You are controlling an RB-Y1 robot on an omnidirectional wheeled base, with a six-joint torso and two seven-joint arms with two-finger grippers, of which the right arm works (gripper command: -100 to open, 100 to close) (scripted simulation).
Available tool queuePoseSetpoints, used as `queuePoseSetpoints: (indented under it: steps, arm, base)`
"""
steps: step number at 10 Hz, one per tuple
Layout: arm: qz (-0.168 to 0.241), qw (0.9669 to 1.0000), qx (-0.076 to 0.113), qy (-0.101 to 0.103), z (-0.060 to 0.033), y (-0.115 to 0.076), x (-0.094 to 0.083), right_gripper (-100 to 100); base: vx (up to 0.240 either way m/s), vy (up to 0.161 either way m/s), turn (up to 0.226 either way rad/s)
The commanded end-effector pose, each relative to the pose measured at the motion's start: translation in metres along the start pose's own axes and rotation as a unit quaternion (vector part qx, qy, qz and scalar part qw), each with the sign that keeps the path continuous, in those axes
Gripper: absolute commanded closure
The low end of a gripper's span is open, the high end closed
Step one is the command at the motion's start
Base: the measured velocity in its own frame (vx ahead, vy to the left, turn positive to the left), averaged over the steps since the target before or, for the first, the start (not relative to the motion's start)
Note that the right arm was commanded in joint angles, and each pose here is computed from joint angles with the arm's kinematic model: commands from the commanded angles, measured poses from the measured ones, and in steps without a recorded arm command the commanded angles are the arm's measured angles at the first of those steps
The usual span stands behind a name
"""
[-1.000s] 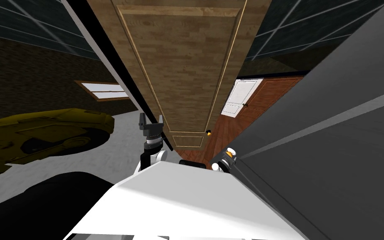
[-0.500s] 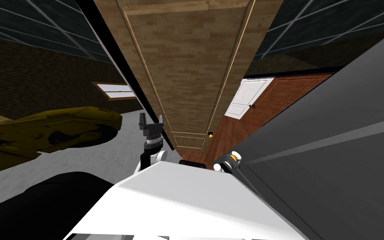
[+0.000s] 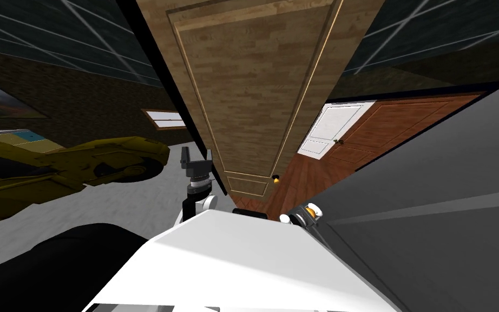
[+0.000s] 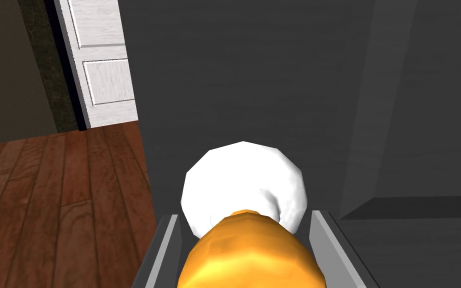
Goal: Push the door open
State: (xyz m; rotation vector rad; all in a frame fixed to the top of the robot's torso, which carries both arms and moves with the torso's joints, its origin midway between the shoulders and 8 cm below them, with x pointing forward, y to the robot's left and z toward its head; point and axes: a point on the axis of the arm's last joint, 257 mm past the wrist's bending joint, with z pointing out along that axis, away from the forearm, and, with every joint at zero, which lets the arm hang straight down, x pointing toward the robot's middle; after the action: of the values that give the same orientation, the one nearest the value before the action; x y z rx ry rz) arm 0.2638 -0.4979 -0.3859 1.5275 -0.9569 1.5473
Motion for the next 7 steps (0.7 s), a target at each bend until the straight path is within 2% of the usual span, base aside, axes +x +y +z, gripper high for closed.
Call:
queuePoseSetpoints:
  steps: [1, 2, 3, 4, 7]
  arm:
    - [-0.002, 0.9998, -0.02, -0.001, 0.0029, 0.014, -0.003, 100]
    - [-0.003, 0.9995, -0.031, -0.004, 0.0025, 0.02, -0.005, 100]
    - [-0.003, 0.9997, -0.022, -0.002, 0.0011, 0.015, -0.004, 100]
    - [-0.003, 0.9991, -0.041, 0.008, 0.0082, 0.026, 0.0, 100]
    - [-0.004, 0.9972, -0.072, 0.02, 0.0176, 0.042, 0.007, 100]
  base:
    - [0.058, -0.039, 0.116]
    - [0.059, -0.045, 0.134]
    - [0.025, -0.021, 0.023]
    - [-0.022, -0.103, 0.115]
    - [-0.004, -0.202, 0.142]
